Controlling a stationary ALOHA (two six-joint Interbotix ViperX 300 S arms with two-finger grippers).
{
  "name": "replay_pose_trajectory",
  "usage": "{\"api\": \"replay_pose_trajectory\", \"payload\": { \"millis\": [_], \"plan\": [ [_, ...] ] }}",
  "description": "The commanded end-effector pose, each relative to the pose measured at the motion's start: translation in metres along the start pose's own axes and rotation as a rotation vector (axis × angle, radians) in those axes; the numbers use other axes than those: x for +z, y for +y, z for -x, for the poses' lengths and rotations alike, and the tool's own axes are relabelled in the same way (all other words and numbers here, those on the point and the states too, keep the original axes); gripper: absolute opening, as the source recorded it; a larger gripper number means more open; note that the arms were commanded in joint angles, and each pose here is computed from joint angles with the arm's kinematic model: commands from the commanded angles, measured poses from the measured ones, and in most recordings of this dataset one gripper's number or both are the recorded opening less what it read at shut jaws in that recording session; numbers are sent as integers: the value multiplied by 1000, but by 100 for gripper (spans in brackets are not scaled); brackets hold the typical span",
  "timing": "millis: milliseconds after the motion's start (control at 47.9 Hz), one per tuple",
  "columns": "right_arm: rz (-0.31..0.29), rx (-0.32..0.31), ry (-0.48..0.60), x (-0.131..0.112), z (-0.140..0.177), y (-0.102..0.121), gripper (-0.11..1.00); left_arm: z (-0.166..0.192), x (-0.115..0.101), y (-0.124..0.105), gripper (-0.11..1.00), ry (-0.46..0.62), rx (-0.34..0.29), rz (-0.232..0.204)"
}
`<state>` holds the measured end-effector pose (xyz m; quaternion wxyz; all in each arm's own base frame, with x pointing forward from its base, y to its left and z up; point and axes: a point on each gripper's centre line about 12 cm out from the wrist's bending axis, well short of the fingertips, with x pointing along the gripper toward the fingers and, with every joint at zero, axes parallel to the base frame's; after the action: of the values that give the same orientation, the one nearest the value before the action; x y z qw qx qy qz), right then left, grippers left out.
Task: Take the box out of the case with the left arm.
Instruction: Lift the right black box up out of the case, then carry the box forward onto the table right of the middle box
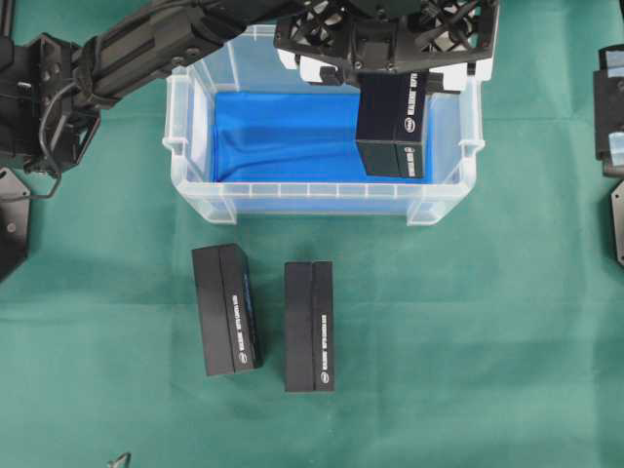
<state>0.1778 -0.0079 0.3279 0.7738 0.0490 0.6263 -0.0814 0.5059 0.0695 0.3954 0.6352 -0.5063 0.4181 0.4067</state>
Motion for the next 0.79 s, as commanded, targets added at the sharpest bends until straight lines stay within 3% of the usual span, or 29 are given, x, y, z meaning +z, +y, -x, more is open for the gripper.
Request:
{"api": "replay_pose_trajectory", "payload": {
  "millis": [0, 355, 626, 772],
  "plan": [
    [-2, 2, -14, 1, 3, 0, 0, 21, 0, 2, 62, -17, -46, 4],
    [1, 1, -17, 2, 4, 0, 0, 22, -9, -3, 62, -16, -73, 3],
    [4, -3, -38, 4, 3, -1, 0, 22, -47, -14, 62, 13, -86, 24],
    [5, 1, -56, 7, 3, 0, 0, 24, -79, -19, 62, 34, -93, 45]
  ]
}}
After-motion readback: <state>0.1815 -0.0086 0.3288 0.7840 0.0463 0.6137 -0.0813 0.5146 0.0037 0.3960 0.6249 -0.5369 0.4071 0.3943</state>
